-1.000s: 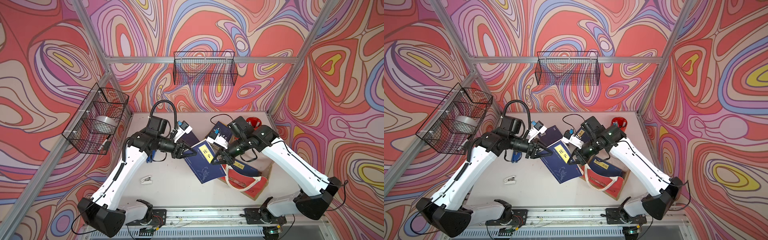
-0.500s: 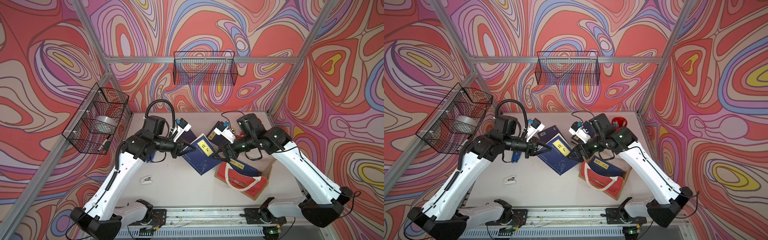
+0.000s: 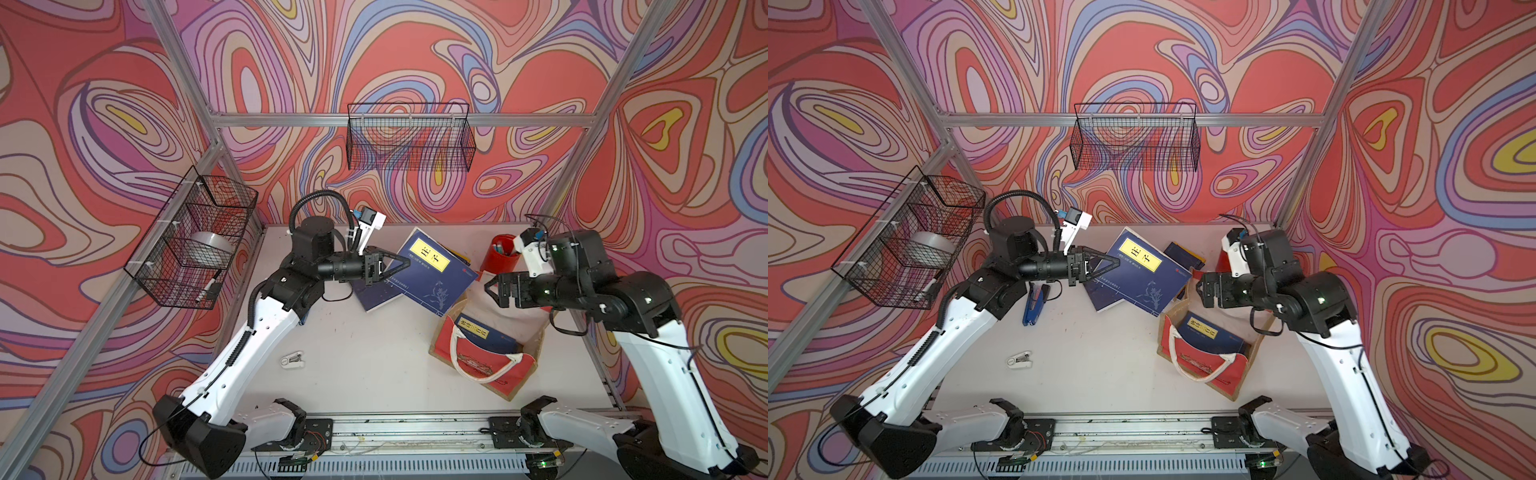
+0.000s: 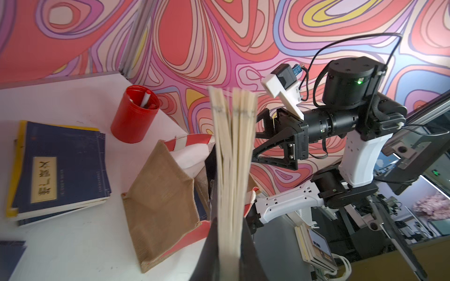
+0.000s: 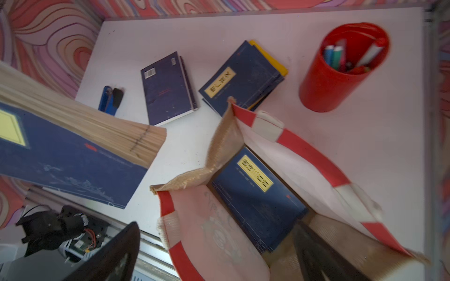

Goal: Put the books into the canvas bag
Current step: Place the book in the canvas bag.

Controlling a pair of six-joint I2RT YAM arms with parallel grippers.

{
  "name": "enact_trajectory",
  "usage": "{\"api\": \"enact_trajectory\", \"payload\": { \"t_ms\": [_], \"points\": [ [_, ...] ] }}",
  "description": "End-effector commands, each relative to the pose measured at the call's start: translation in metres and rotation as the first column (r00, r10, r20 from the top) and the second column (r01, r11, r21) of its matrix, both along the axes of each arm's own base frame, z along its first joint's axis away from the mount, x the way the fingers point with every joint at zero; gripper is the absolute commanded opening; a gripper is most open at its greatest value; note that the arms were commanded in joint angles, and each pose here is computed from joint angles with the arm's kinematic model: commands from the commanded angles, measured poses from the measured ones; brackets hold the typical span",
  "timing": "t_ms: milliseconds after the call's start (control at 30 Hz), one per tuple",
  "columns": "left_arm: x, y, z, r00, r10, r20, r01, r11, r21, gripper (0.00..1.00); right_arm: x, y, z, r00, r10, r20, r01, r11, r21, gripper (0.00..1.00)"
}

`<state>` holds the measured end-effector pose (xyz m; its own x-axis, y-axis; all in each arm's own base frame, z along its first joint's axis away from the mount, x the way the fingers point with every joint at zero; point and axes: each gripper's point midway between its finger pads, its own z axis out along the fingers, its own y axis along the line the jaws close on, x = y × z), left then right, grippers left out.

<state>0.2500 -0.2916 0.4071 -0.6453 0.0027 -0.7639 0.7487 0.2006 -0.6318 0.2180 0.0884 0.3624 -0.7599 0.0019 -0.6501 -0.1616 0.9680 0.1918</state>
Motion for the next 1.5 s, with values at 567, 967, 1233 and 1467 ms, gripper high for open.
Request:
{"api": "enact_trajectory", "payload": {
  "t_ms": [567,967,1233,1467],
  "points": [
    [-0.012,-0.185,-0.083,0.996,0.049,-0.08,-0.024,0.957,0.288,0.0,-0.073,-0.075,0.01,0.94,-0.341,0.023,0.341,0.94,0.001,0.98],
    [-0.016,-0.218,-0.147,0.964,0.223,-0.147,-0.137,0.885,0.445,0.0,-0.07,-0.072,0.0,0.945,-0.325,0.019,0.325,0.946,0.002,0.98],
    [-0.014,-0.229,-0.173,0.949,0.238,-0.207,-0.112,0.868,0.484,0.03,-0.075,-0.06,-0.023,0.96,-0.276,-0.057,0.276,0.961,0.005,0.98],
    [-0.009,-0.217,-0.162,0.953,0.262,-0.15,-0.156,0.852,0.5,0.46,-0.076,-0.061,-0.037,0.954,-0.289,-0.078,0.289,0.957,-0.006,0.98]
  ]
}}
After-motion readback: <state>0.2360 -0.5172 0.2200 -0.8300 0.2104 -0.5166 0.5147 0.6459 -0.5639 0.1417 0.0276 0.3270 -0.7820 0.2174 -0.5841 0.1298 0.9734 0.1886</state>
